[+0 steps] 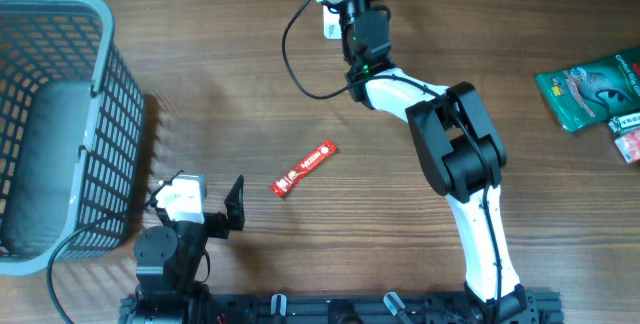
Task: Scan the item barcode
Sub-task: 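Raise the wipes pack with the right gripper up to the scanner, then carry the wipes pack to the right edge and release it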
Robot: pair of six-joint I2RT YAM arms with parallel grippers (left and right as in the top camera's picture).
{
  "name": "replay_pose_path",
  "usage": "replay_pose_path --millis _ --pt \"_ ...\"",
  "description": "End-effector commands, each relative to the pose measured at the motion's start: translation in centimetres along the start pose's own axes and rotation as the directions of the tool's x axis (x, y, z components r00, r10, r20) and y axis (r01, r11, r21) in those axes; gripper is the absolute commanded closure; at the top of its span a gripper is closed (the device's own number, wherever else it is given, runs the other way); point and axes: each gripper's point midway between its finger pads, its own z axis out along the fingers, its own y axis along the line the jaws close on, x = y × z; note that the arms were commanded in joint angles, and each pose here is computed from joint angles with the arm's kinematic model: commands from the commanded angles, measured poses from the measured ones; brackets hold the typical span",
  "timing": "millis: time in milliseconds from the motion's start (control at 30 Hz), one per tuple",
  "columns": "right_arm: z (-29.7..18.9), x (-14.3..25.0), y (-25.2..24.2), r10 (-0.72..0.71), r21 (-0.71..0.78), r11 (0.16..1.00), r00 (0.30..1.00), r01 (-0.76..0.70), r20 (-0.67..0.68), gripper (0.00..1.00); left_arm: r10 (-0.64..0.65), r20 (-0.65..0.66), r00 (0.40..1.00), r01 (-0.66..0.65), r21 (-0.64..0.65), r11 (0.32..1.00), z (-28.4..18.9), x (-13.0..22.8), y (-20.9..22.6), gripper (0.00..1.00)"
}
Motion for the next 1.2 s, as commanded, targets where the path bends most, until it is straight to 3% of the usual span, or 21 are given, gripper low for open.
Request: replay_pose_path --millis 0,100,200,300,400,500,533,567,600,633,667,767,867,1000,1100,1133,1167 --pt "0.6 5.7 -8.9 -0.278 0.205 0.912 0.903 0.356 -0.329 0.96 0.016 0.002 1.000 -0.016 0.017 1.000 0.0 0.0 -0.3 0.00" --pt "-0.6 13.7 -17.1 -0.227 0.292 0.834 0.774 0.468 -0.591 0.95 0.016 0.002 1.000 -0.016 0.017 1.000 0.0 0.0 -0.3 0.00" --pt "-3.9 22.2 -26.3 -0.134 0.308 0.742 0.581 0.596 -0.803 0.96 0.016 0.002 1.000 -0.016 0.017 1.000 0.0 0.0 -0.3 0.00" --pt "-8.2 29.0 -32.1 -0.005 0.297 0.701 0.421 0.648 -0.907 0.95 0.016 0.002 1.000 -0.016 0.017 1.000 0.0 0.0 -0.3 0.00" --pt "-14.3 36.7 -35.4 0.107 0.227 0.725 0.220 0.650 -0.970 0.96 0.016 0.002 1.000 -0.016 0.017 1.000 0.0 0.0 -0.3 0.00" --pt "-17.5 39.3 -36.8 0.180 0.234 0.727 0.150 0.645 -0.972 0.96 0.016 0.002 1.000 -0.016 0.017 1.000 0.0 0.0 -0.3 0.00" --pt "-17.9 39.6 -37.3 0.192 0.240 0.722 0.145 0.649 -0.971 0.96 0.016 0.002 1.000 -0.016 0.017 1.000 0.0 0.0 -0.3 0.00" --pt "-17.9 39.6 -37.4 0.203 0.255 0.719 0.155 0.647 -0.967 0.85 0.016 0.002 1.000 -0.016 0.017 1.000 0.0 0.0 -0.3 0.00" --pt "-17.8 39.4 -37.5 0.219 0.278 0.712 0.173 0.644 -0.960 0.65 0.016 0.002 1.000 -0.016 0.017 1.000 0.0 0.0 -0.3 0.00" --pt "-17.5 39.0 -37.6 0.218 0.283 0.712 0.181 0.643 -0.959 0.27 0.016 0.002 1.000 -0.016 0.017 1.000 0.0 0.0 -0.3 0.00" --pt "-16.9 38.1 -37.8 0.219 0.299 0.711 0.203 0.637 -0.954 0.00 0.016 0.002 1.000 -0.016 0.017 1.000 0.0 0.0 -0.3 0.00" --pt "-14.0 33.3 -39.2 0.244 0.403 0.700 0.333 0.589 -0.911 0.00 0.016 0.002 1.000 -0.016 0.017 1.000 0.0 0.0 -0.3 0.00" --pt "-11.4 25.7 -41.1 0.310 0.560 0.662 0.498 0.498 -0.810 0.00 0.016 0.002 1.000 -0.016 0.017 1.000 0.0 0.0 -0.3 0.00" --pt "-9.7 14.2 -40.2 0.363 0.652 0.689 0.628 0.316 -0.688 0.00 0.016 0.002 1.000 -0.016 0.017 1.000 0.0 0.0 -0.3 0.00" --pt "-8.6 8.1 -33.1 0.343 0.508 0.858 0.646 0.080 -0.682 0.00 0.016 0.002 1.000 -0.016 0.017 1.000 0.0 0.0 -0.3 0.00" --pt "-8.5 6.4 -27.3 0.324 0.341 0.935 0.625 -0.097 -0.710 0.00 0.016 0.002 1.000 -0.016 0.017 1.000 0.0 0.0 -0.3 0.00" --pt "-9.2 4.8 -20.9 0.289 0.135 0.947 0.593 -0.292 -0.751 0.00 0.016 0.002 1.000 -0.016 0.017 1.000 0.0 0.0 -0.3 0.00"
